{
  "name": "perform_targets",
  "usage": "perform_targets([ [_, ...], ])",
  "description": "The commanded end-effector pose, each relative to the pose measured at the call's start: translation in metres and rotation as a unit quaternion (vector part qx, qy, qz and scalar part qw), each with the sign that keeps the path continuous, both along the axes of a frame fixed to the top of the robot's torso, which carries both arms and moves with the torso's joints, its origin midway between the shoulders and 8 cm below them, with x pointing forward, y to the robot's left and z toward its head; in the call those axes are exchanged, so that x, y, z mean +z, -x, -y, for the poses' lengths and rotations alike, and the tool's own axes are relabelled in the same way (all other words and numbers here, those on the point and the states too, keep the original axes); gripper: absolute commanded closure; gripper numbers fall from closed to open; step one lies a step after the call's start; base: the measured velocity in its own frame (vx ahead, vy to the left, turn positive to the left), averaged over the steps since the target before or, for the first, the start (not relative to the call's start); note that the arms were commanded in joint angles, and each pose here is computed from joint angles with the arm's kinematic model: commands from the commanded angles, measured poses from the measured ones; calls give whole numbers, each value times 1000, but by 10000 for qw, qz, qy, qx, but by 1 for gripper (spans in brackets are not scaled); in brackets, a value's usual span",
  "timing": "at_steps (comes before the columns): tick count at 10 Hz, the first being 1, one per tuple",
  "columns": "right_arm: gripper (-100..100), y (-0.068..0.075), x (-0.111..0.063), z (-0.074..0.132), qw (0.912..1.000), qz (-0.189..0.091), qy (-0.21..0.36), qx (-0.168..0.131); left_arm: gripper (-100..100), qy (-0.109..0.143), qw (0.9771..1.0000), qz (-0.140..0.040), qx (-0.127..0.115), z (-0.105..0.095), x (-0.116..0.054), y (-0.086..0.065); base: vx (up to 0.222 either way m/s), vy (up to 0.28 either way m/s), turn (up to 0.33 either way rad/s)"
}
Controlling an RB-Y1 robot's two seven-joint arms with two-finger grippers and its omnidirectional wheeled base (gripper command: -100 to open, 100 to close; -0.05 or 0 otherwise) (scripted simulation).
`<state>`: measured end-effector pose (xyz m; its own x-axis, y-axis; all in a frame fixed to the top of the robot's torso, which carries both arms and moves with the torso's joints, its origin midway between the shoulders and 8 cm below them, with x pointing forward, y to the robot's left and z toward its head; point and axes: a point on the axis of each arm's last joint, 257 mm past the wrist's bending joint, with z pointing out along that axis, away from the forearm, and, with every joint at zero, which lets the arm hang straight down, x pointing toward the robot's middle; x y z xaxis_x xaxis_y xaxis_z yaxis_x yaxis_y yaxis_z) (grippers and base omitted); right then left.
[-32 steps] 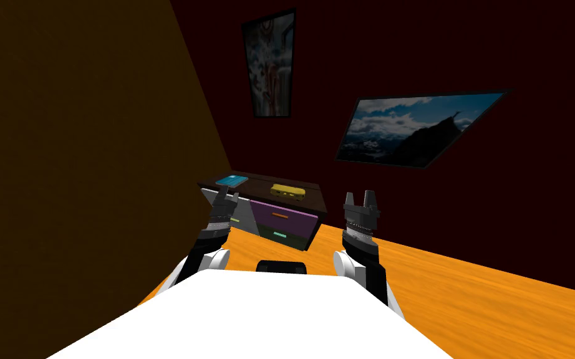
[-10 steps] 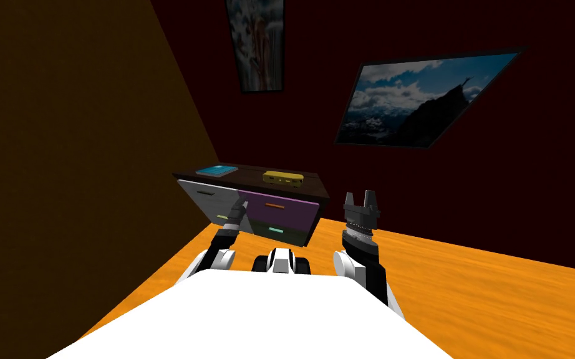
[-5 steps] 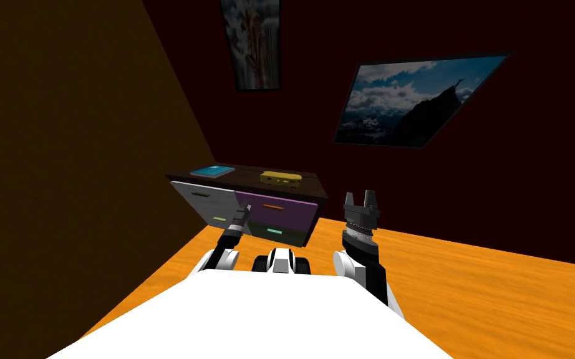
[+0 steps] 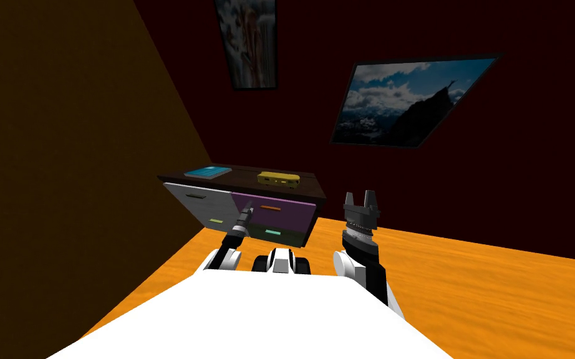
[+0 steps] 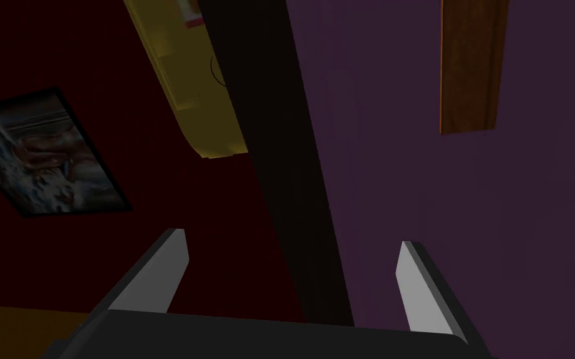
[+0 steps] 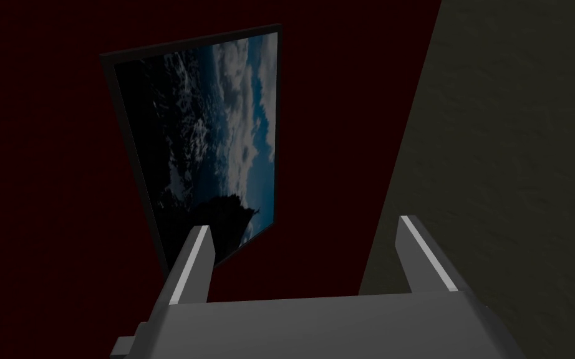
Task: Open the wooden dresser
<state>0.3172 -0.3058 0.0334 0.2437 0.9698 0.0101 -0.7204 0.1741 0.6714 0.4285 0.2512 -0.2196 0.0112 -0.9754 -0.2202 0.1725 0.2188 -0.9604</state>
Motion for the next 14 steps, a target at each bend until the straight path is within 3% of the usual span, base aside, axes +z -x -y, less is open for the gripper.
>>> perform_targets([
  [1, 0, 0, 0, 0, 10000, 0, 0, 0, -100, -26, 9998, -218, -32, 3, -21, -3, 18, -7, -35],
  [3, 0, 0, 0, 0, 10000, 0, 0, 0, -100, -39, 9992, -391, -57, 7, -37, -5, 18, -10, -38],
  [6, 0, 0, 0, 0, 10000, 0, 0, 0, -100, -88, 9968, -789, -121, 15, -74, -8, 28, -13, -61],
  [8, 0, 0, 0, 0, 10000, 0, 0, 0, -100, -100, 9959, -893, -138, 17, -83, -8, 22, -11, -27],
  [10, 0, 0, 0, 0, 10000, 0, 0, 0, -100, -95, 9961, -866, -132, 16, -80, -9, 3, -2, -2],
  [11, 0, 0, 0, 0, 10000, 0, 0, 0, 100, -95, 9961, -865, -132, 16, -80, -9, 0, 0, 0],
  [14, 0, 0, 0, 0, 10000, 1, 0, 1, 100, -100, 9960, -868, -163, 18, -77, -2, -153, 21, 20],
])
